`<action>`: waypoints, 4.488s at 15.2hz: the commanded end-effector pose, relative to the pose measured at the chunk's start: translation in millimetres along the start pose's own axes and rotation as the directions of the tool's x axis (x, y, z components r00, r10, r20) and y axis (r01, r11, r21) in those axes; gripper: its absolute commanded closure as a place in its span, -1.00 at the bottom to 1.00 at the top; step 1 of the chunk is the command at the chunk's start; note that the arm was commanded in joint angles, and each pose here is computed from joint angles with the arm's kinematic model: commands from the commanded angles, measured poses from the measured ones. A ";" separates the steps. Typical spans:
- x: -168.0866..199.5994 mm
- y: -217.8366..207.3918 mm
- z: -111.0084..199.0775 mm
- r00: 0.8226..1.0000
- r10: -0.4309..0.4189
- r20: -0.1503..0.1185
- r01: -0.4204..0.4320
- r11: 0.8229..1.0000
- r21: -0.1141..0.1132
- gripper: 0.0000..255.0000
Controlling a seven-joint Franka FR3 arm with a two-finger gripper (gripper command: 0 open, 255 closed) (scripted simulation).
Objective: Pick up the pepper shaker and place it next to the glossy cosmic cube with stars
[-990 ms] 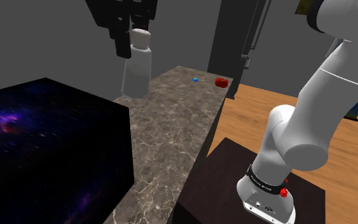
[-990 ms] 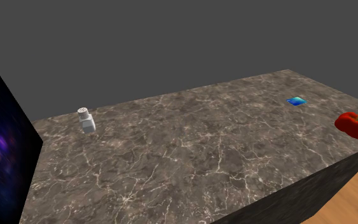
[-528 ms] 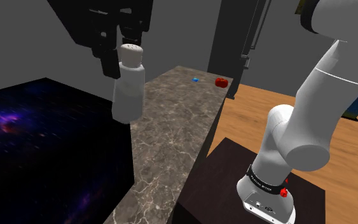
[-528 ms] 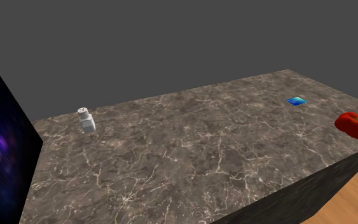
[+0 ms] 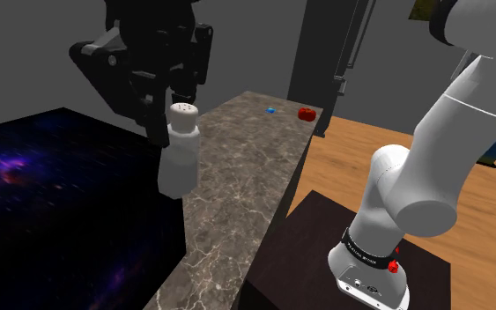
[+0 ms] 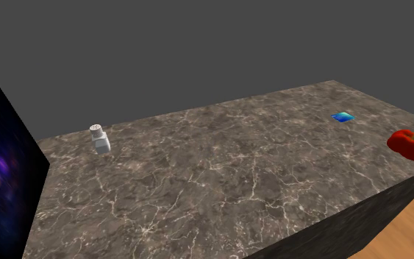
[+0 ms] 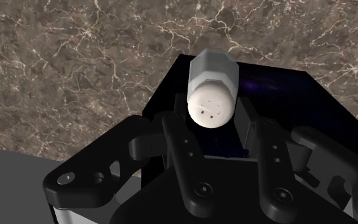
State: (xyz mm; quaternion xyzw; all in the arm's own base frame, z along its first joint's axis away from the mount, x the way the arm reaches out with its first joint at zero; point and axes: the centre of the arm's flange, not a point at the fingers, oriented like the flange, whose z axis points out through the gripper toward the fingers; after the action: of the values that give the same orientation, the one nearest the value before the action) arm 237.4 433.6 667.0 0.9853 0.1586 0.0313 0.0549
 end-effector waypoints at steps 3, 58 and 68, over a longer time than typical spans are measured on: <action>-1.0 -1.7 21.6 1.000 0.000 0.000 0.000 1.000 0.000 1.00; -13.3 -34.6 298.2 1.000 0.000 0.000 0.000 1.000 0.000 1.00; -17.1 -38.5 304.1 1.000 0.000 -0.002 0.000 1.000 0.000 -1.00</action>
State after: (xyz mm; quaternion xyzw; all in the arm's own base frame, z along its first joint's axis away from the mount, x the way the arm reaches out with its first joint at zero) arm 239.3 435.5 392.0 0.9857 0.1497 0.0663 0.0390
